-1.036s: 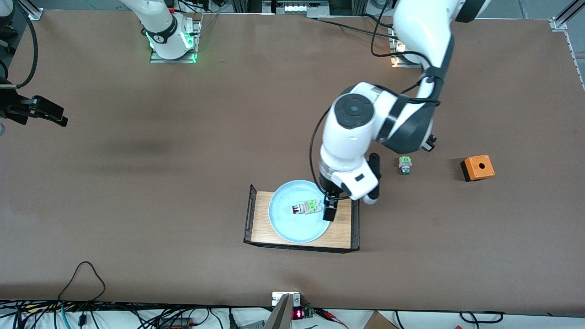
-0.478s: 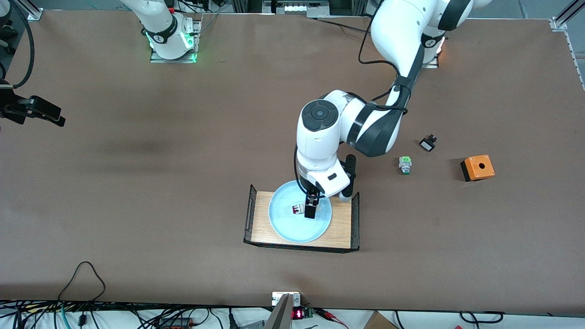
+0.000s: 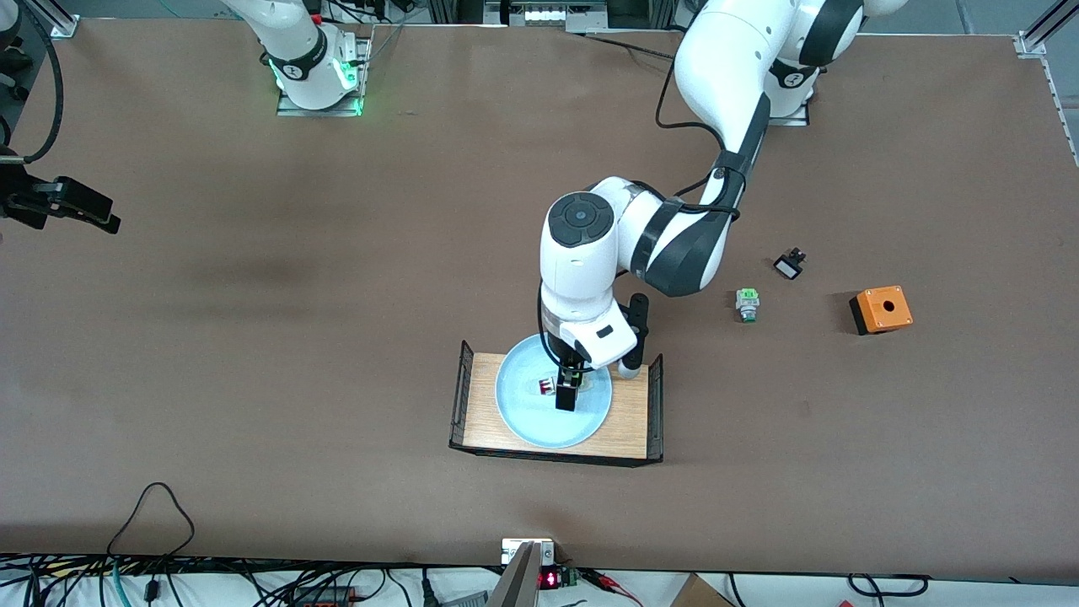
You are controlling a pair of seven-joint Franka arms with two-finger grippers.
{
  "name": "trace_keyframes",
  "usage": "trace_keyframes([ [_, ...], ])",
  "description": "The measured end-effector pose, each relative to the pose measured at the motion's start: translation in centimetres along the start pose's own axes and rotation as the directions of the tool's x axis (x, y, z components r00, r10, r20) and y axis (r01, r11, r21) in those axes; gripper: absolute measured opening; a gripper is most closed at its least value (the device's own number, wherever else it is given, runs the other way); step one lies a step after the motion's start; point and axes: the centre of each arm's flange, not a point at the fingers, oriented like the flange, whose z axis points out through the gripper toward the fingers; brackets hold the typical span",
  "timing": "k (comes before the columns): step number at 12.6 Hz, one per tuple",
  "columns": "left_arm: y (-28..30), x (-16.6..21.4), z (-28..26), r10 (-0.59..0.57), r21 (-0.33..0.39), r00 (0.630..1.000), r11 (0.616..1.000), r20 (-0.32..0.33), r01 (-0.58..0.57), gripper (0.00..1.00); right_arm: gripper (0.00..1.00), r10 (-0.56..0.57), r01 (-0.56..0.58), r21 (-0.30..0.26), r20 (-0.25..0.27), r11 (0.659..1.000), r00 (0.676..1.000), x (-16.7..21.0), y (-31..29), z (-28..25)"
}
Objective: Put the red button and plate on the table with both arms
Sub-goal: 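Lower and grasp the green-and-white button on the plate with the left gripper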
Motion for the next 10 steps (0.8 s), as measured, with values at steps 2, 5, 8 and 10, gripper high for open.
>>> trace_keyframes([
  [2,-0.08,0.03,0.45,0.0,0.003,1.0,1.0,-0.004,0.0,0.97,1.0,0.0,0.0,0.0,0.0,1.0,1.0,0.0,0.0,0.01],
  [5,-0.28,-0.34,0.53,0.006,0.002,1.0,1.0,-0.007,-0.006,0.79,1.0,0.001,-0.001,0.0,0.0,1.0,1.0,0.0,0.08,0.02],
  [8,-0.4,-0.73,0.32,0.012,-0.005,1.0,1.0,-0.012,-0.013,0.52,1.0,0.003,-0.003,0.0,0.001,1.0,1.0,0.0,0.18,0.06],
  [10,-0.33,-0.74,0.19,0.013,-0.009,1.0,1.0,-0.013,-0.013,0.43,1.0,0.003,-0.003,0.0,0.002,1.0,1.0,0.02,0.18,0.11],
])
